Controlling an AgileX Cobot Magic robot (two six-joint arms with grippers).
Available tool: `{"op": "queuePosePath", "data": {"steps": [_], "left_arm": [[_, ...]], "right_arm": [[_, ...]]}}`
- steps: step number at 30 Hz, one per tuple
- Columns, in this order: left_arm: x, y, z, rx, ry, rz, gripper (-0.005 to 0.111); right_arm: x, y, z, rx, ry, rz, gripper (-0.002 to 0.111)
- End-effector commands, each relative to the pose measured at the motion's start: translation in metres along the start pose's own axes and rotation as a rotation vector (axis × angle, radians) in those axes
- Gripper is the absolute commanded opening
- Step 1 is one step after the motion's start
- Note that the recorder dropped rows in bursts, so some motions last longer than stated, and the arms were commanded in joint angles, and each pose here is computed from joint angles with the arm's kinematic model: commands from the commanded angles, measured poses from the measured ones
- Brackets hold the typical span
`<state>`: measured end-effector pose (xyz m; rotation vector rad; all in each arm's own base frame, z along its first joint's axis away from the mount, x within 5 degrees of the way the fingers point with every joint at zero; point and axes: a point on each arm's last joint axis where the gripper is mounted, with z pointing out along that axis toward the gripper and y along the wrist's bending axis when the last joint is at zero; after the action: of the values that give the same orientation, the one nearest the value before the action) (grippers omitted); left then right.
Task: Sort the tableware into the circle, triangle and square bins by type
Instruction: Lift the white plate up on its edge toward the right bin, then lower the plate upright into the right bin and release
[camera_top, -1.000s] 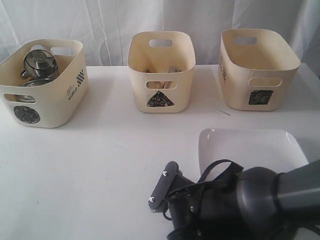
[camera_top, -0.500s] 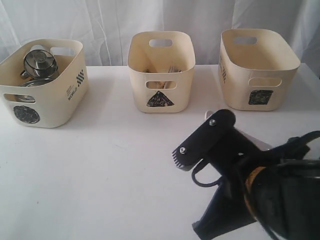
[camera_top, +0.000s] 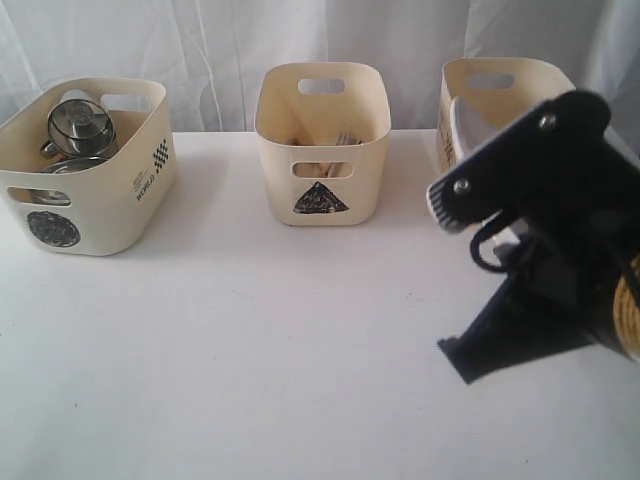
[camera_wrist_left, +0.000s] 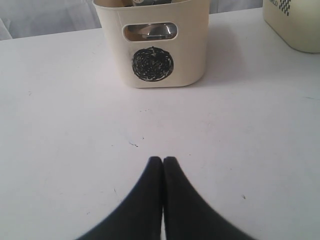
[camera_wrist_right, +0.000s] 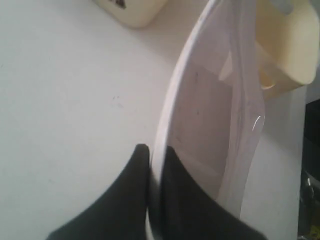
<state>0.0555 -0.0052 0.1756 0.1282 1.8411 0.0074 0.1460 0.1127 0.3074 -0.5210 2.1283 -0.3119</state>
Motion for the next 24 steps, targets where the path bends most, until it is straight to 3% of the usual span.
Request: {"op": "queuePosePath", "data": {"steps": [1,11,18,24], "left_arm": [[0.001,0.000,0.000,0.002,-0.005,-0.010,0.000],[0.001,0.000,0.000,0.002,-0.005,-0.010,0.000],[0.001,0.000,0.000,0.002,-0.005,-0.010,0.000],[0.001,0.000,0.000,0.002,-0.005,-0.010,0.000]], "right_arm": [[-0.027,-0.032,-0.003,0.140,-0.150,-0.002,0.000],[-0.086,-0.080,0.018,0.181,-0.346,0.044,0.000],[-0.143,-0.116,0.089,0.200,-0.397,0.049,0.000],[-0.149,-0.118,0.158,0.182,-0.332,0.016,0.000]]}}
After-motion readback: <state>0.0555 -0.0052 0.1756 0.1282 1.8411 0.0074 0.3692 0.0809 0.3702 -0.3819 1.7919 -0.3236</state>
